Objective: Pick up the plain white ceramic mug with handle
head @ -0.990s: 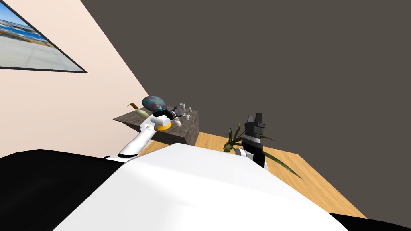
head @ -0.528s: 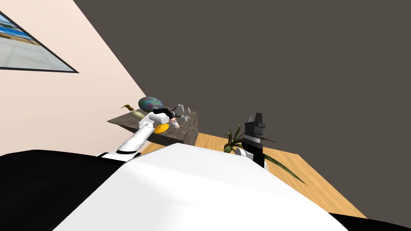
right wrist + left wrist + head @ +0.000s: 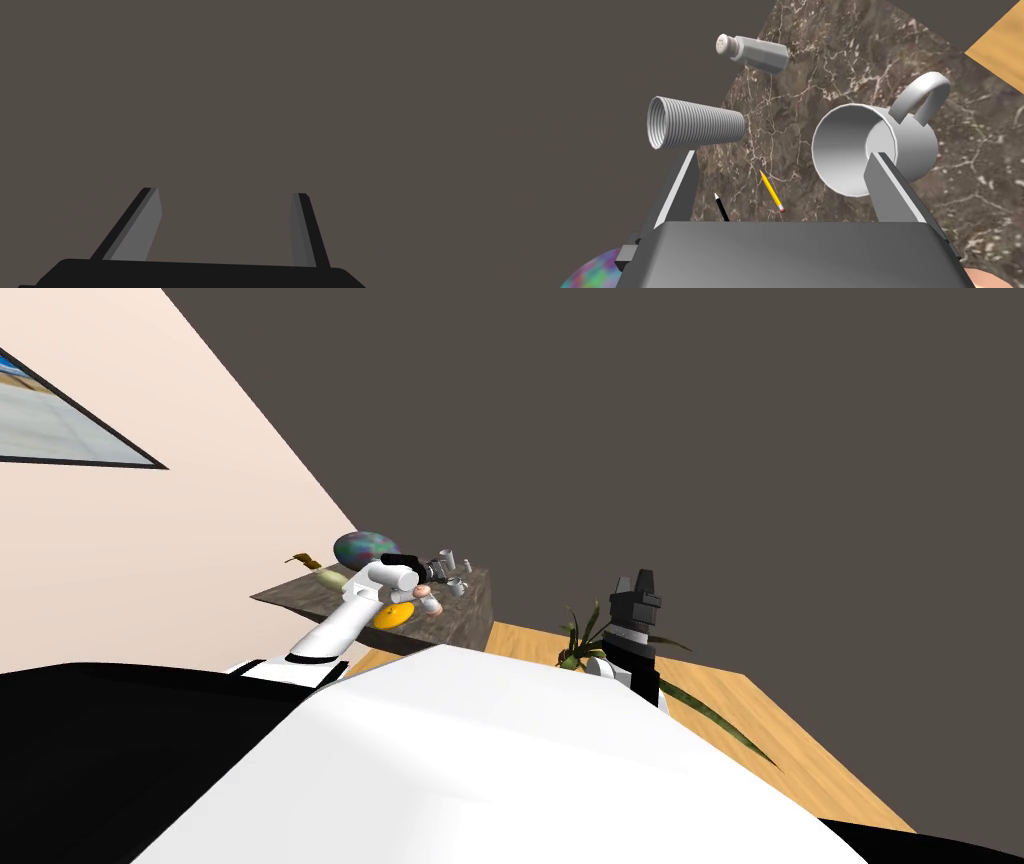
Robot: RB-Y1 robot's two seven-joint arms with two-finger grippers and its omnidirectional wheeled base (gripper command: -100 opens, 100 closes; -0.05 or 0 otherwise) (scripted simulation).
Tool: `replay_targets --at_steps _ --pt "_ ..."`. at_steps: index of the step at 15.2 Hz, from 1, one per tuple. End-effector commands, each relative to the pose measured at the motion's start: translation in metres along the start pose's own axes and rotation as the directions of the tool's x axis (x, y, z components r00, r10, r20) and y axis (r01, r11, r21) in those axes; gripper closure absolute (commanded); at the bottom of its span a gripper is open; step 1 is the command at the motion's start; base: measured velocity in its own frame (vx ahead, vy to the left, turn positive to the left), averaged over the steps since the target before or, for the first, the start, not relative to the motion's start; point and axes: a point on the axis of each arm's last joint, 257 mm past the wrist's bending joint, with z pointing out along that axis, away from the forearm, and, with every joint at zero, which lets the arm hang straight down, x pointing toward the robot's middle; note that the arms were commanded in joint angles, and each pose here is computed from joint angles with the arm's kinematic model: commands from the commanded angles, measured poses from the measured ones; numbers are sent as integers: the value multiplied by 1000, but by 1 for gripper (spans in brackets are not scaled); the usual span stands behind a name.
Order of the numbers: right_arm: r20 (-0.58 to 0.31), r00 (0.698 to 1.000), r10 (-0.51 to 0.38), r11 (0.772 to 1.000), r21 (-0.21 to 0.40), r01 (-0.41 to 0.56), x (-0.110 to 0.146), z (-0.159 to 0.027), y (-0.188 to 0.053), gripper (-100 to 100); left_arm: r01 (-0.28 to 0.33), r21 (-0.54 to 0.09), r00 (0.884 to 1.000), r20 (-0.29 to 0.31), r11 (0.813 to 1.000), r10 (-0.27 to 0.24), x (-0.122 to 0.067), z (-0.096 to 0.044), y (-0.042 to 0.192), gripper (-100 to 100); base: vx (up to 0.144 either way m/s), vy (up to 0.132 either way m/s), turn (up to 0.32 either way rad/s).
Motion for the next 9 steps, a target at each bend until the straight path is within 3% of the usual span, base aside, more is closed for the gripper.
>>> replay_targets --at_steps 1,2,5,6,9 --pt "0 1000 0 1000 0 0 0 0 0 0 5 -28 1000 20 1000 -5 -5 0 5 -100 47 -4 1" --pt "0 1000 0 1000 0 0 0 0 0 0 41 -52 999 35 998 -39 -9 -1 3 -100 69 4 -18" --pt "0 1000 0 1000 0 0 0 0 0 0 43 -89 997 65 995 -37 -16 -2 13 -100 73 4 -14" --pt "0 1000 0 1000 0 0 0 0 0 0 80 -113 994 83 990 -70 -21 -3 12 -100 75 -1 -23" --pt "0 1000 0 1000 0 0 0 0 0 0 83 -147 991 112 986 -66 -28 -5 22 -100 71 5 -13"
